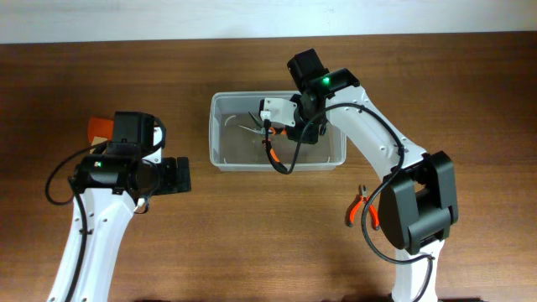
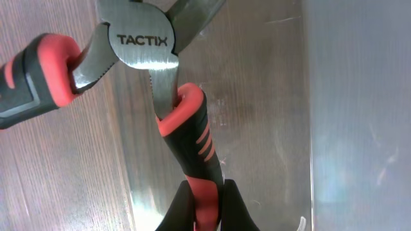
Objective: Pack container
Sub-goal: 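Move the pliers over the container, lower them in, open the gripper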
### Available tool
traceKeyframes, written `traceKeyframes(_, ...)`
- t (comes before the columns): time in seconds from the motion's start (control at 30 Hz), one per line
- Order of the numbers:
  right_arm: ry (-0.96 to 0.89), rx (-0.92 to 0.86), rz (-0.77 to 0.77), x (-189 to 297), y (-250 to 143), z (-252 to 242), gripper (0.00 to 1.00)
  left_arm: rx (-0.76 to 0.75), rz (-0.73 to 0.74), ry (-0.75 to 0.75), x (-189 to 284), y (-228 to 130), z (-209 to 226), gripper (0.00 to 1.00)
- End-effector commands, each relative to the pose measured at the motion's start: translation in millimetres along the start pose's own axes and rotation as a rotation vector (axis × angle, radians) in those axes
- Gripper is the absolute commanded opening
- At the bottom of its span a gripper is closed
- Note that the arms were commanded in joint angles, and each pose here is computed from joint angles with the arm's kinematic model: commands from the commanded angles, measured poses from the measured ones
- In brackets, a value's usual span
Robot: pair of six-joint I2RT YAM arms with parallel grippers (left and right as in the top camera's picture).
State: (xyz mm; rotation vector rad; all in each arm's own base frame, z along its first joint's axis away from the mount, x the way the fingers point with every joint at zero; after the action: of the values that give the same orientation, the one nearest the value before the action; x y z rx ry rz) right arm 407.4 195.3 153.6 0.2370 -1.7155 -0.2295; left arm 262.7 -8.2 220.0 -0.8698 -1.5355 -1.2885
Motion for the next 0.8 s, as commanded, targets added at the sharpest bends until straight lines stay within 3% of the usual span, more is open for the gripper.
traceKeyframes(0.0,0.001,0.013,0.031,-8.7,-4.9,-2.9,0.04,0.015,0.003,-0.010,-0.7,0.0,-0.6,0.99)
traceKeyframes(0.3,-0.002,0.009,0.031,-4.3,-5.5,-4.1,0.04,0.014,0.003,-0.009,-0.7,0.0,-0.5,0.99)
traceKeyframes(0.77,-0.147,0.033,-0.027,62.6,21.0,-34.5,0.04,0.014,0.003,-0.009,-0.7,-0.1,-0.5,0.99)
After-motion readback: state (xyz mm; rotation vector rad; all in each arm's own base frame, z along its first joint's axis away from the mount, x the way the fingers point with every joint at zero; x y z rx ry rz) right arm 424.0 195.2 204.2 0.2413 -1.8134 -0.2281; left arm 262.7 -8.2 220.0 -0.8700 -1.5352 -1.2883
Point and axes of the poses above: each gripper's point midway between its finger pads, its own x axis back along the fingers, its own z axis along the line the jaws close on, y = z × x, the point moved 7 cm from there along x, back along the fingers, and after that the axes turned 7 degrees about x, right-handed, at the moved point
